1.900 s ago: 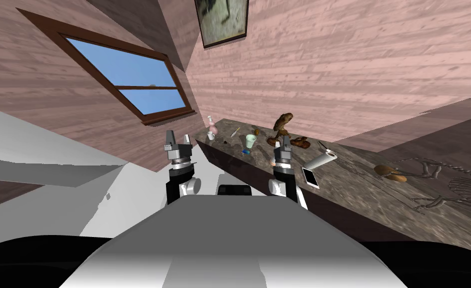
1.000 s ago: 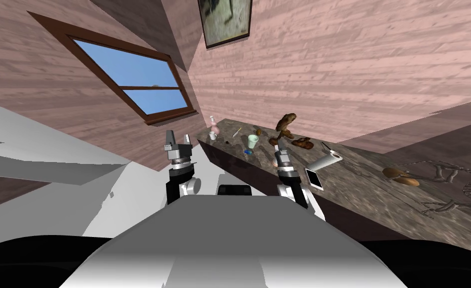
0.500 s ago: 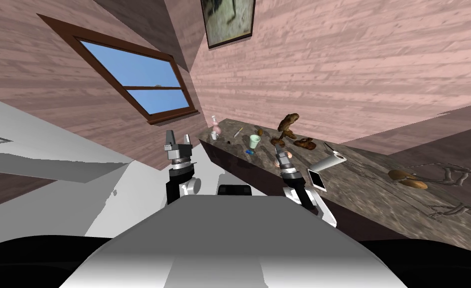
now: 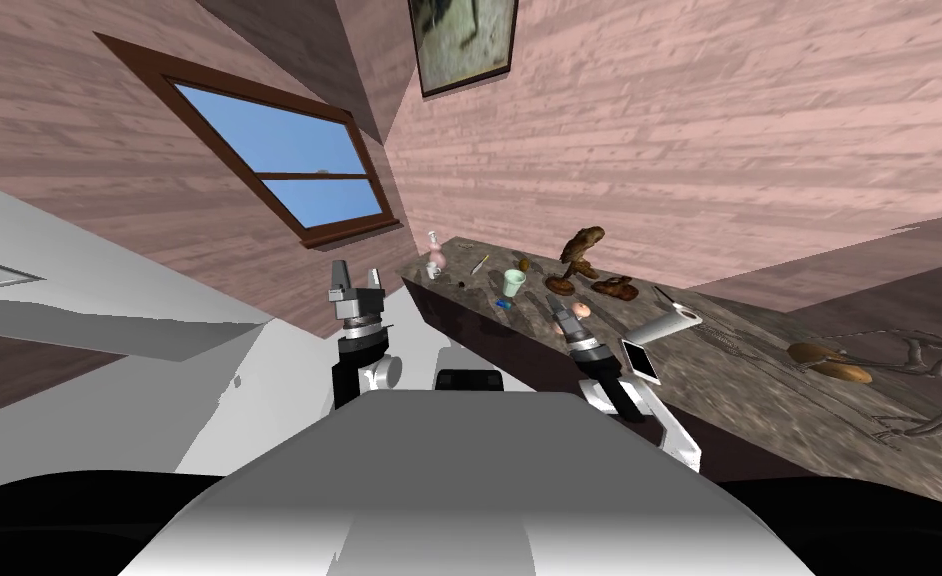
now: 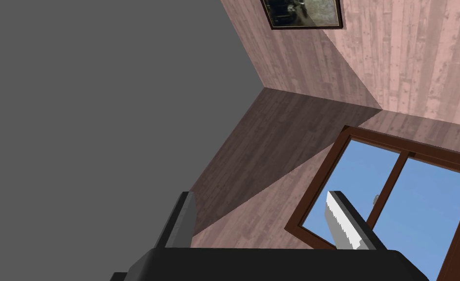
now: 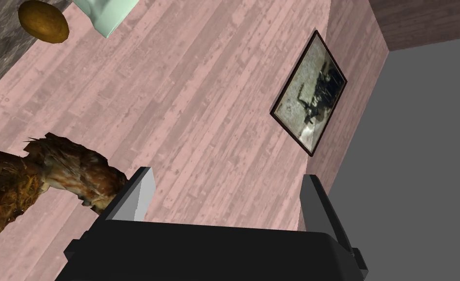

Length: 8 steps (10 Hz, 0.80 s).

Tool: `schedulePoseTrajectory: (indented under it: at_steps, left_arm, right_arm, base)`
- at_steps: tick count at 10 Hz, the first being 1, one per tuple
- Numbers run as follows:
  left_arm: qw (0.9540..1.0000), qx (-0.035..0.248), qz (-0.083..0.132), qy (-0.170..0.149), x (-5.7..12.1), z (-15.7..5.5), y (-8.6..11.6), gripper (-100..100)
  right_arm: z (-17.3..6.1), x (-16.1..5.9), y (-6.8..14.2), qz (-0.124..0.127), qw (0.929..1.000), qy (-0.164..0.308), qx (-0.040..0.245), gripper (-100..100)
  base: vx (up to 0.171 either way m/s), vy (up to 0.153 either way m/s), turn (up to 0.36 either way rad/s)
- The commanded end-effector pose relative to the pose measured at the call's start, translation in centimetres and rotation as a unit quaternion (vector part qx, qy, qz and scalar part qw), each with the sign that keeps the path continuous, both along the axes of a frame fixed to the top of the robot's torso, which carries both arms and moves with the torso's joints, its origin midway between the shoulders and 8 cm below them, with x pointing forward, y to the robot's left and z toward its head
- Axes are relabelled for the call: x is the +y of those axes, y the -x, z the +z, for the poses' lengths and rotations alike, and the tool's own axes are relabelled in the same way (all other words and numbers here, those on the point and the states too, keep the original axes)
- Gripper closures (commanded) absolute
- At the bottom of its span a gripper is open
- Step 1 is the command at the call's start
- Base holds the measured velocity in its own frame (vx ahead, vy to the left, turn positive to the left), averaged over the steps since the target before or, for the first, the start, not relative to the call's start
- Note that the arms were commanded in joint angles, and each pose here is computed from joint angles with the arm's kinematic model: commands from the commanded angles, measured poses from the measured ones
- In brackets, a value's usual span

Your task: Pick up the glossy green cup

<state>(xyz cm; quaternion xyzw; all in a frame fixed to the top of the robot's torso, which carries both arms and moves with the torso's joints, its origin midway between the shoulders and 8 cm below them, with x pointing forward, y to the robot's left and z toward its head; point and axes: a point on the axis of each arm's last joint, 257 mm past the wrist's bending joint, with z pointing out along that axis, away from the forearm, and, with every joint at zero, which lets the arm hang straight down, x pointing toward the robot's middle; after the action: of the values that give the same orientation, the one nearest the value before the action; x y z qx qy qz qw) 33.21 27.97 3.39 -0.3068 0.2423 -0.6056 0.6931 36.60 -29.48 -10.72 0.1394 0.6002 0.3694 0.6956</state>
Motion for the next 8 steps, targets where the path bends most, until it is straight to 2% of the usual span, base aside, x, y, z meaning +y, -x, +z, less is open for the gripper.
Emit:
schedulePoseTrajectory:
  at_steps: [1, 4, 5, 6, 7, 8]
  left_arm:
    - [1.0000, 0.000, 0.000, 0.000, 0.0, 0.0, 0.0, 0]
    - [1.0000, 0.000, 0.000, 0.000, 0.0, 0.0, 0.0, 0]
    - [1.0000, 0.000, 0.000, 0.000, 0.0, 0.0, 0.0, 0]
    - [1.0000, 0.000, 0.000, 0.000, 0.0, 0.0, 0.0, 0]
    - [1.0000, 0.000, 0.000, 0.000, 0.0, 0.0, 0.0, 0]
    - [1.0000, 0.000, 0.000, 0.000, 0.0, 0.0, 0.0, 0]
  right_arm:
    - [-1.1, -1.1, 0.1, 0.001, 0.9992, 0.038, 0.015, -100]
    - [-2.1, -1.8, 0.3, 0.015, 0.9950, 0.093, 0.033, -100]
    - [-3.1, -2.9, 0.5, 0.014, 0.9912, 0.123, 0.046, -100]
    - [-3.1, -2.8, 0.5, 0.022, 0.9894, 0.135, 0.048, -100]
    - [-4.1, -4.0, 0.7, 0.020, 0.9843, 0.165, 0.060, -100]
    - [-4.0, -3.9, 0.7, 0.028, 0.9818, 0.177, 0.062, -100]
  base:
    - [-0.016, 0.051, 0.033]
    - [-0.008, 0.041, 0.025]
    - [-0.005, 0.052, 0.050]
    - [-0.001, 0.044, 0.012]
    - [-0.001, 0.050, 0.038]
    - [-0.003, 0.047, 0.020]
